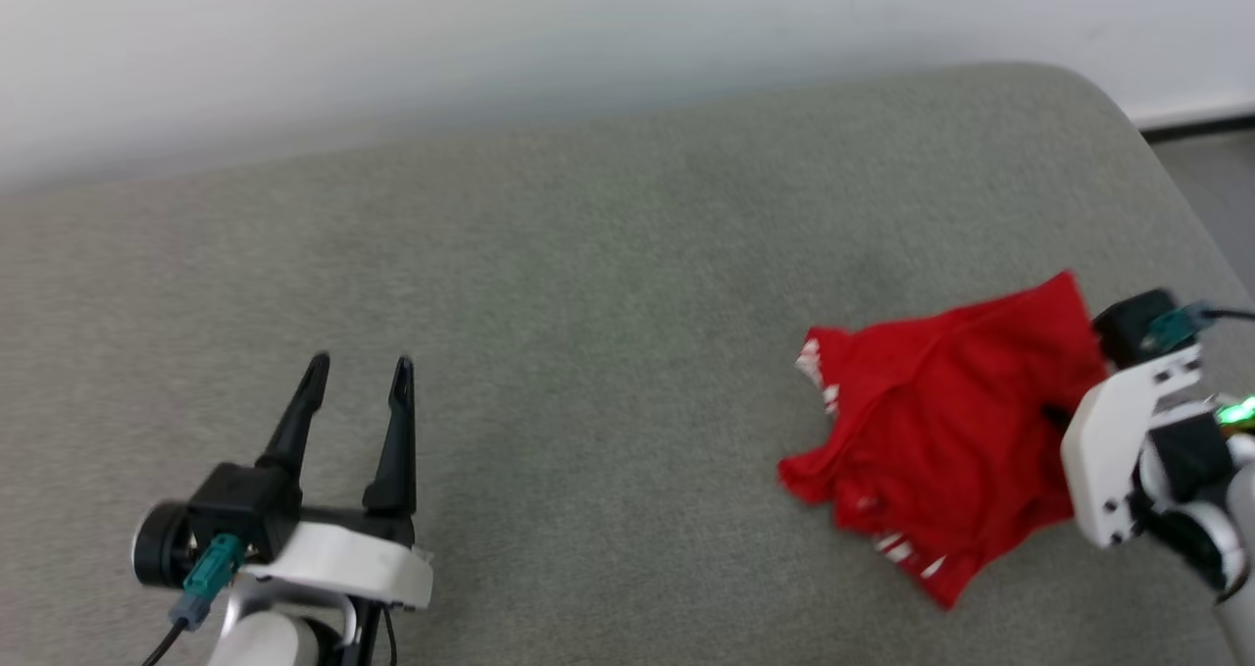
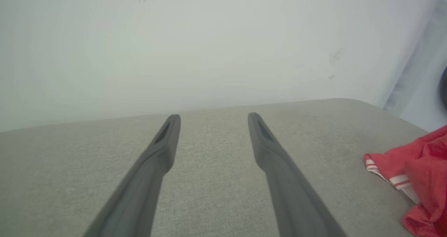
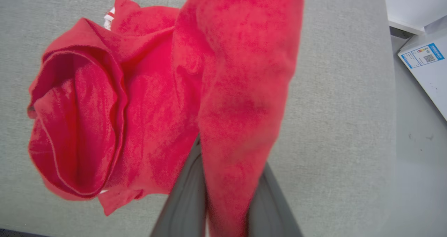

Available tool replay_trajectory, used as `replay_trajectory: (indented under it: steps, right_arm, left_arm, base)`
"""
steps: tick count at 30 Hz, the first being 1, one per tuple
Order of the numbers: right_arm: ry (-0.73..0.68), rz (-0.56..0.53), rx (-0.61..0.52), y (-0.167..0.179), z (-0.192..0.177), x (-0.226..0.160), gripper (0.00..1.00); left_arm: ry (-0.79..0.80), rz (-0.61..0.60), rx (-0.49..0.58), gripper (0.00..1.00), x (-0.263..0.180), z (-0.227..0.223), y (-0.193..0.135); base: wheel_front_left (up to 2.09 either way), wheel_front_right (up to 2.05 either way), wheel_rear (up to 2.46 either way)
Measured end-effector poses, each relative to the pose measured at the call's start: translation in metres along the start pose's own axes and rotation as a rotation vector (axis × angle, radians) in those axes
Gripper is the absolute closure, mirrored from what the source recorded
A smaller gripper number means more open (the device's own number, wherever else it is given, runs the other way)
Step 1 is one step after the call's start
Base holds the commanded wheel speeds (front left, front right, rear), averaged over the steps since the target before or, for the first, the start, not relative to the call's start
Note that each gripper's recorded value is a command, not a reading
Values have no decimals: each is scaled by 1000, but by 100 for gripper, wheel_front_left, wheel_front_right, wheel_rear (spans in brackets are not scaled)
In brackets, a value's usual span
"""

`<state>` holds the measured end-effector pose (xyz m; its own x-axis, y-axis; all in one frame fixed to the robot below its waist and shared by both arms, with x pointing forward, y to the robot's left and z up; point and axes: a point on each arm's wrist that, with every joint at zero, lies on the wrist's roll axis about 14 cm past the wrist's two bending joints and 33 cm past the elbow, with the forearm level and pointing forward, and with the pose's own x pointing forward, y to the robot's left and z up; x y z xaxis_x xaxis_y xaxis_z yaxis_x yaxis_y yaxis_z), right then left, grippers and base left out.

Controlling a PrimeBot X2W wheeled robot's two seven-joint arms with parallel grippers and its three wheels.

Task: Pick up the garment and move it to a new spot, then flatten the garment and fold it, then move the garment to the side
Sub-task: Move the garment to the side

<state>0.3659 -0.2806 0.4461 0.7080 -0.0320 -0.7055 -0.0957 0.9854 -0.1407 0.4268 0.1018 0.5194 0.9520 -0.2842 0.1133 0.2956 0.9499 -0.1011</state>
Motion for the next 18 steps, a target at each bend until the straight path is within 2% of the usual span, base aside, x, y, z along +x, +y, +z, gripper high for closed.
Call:
replay_trajectory:
  steps: [1,7,9,10,11,15,18]
  right_arm:
    - [0,0,0,0,0,0,100]
    - [-20,-185,48,-69,6,11,100]
    - [-17,-257,74,-95,4,15,100]
    - [-17,-329,95,-121,2,19,100]
    - [-17,-329,95,-121,2,19,100]
    - [-33,-440,112,-156,2,30,100]
    - [-25,-472,132,-161,-7,48,100]
  left_arm:
    - [0,0,0,0,0,0,0]
    - [-5,-127,7,0,46,-14,-20]
    - [-5,-161,1,0,61,-20,-25]
    - [-1,-185,-3,0,73,-28,-27]
    - [-1,-185,-3,0,73,-28,-27]
    - [20,-215,-9,0,91,-49,-26]
    - [50,-225,-13,0,99,-70,-21]
  base:
    - [0,0,0]
    - [0,0,0]
    - [0,0,0]
    - [0,0,0]
    - [0,0,0]
    - [0,0,0]
    - [0,0,0]
